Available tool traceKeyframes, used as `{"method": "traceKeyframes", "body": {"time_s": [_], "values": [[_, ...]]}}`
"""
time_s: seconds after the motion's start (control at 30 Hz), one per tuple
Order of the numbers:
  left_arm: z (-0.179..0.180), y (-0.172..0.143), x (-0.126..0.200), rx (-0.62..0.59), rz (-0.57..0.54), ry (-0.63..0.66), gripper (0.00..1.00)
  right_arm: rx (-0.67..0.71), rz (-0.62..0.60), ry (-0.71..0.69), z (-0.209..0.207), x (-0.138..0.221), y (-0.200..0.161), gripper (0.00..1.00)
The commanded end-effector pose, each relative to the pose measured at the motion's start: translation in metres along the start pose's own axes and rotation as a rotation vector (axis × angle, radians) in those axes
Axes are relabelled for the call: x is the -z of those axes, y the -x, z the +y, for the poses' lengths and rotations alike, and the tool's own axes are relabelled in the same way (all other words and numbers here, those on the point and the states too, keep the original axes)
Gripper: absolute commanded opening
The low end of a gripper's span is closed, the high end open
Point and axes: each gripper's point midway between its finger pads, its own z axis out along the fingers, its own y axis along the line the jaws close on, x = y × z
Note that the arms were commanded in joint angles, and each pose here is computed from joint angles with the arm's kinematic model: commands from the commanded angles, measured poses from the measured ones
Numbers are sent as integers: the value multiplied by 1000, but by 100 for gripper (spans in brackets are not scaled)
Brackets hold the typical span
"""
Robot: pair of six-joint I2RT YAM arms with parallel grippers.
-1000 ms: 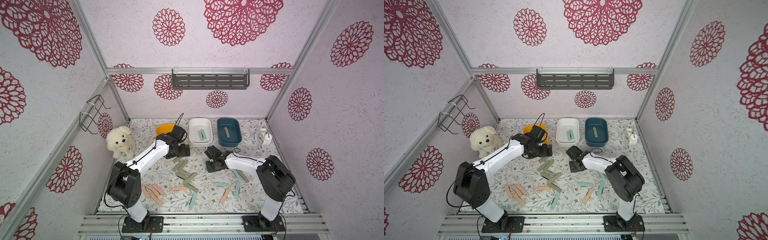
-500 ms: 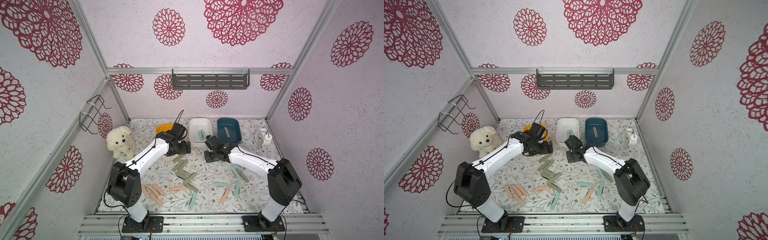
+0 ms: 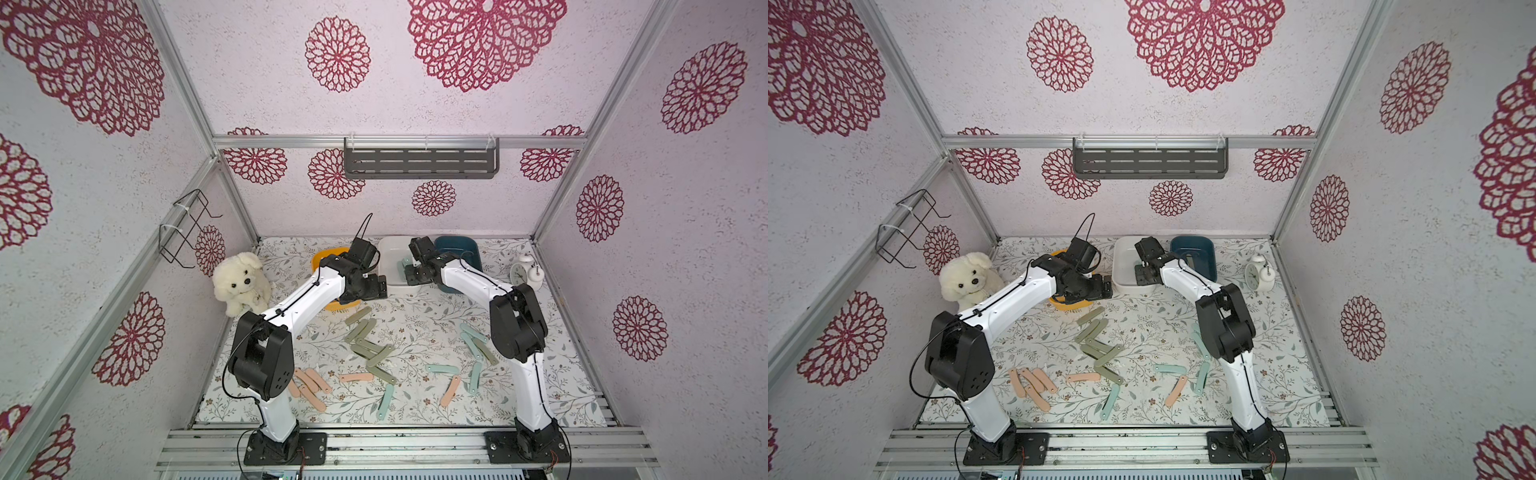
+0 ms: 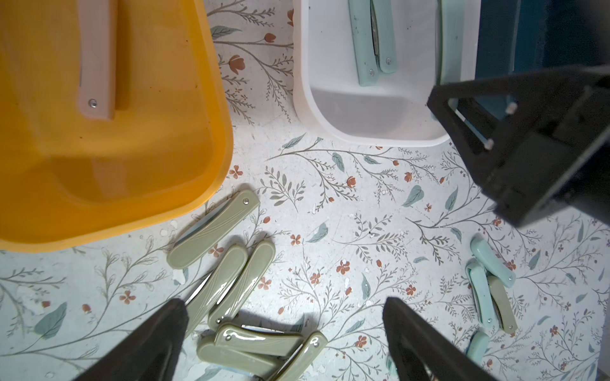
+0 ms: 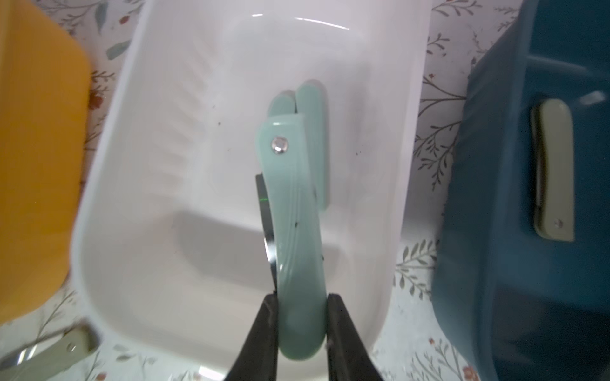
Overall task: Place the fruit knives into the storage box by color
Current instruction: Place the fruit knife in the storage box.
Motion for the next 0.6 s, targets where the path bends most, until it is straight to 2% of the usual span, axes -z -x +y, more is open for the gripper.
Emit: {"method": "traceKeyframes", "body": {"time_s": [0.0, 0.17, 0.27, 0.4, 0.57], "values": [[-1, 2, -1, -3, 12, -5, 97, 10, -36, 16, 1, 1, 25, 23], [0, -2, -2, -1, 19, -6, 97, 7, -21, 19, 3, -21, 29, 24], [0, -3, -4, 8, 23, -10, 97, 9, -9, 17, 3, -26, 33, 31], [-6, -7, -7, 13, 26, -23, 97, 12, -33, 28, 6, -9, 45, 44], [-9, -16, -3, 5, 31, -25, 97, 20, -78, 48, 10, 32, 59, 49]]}}
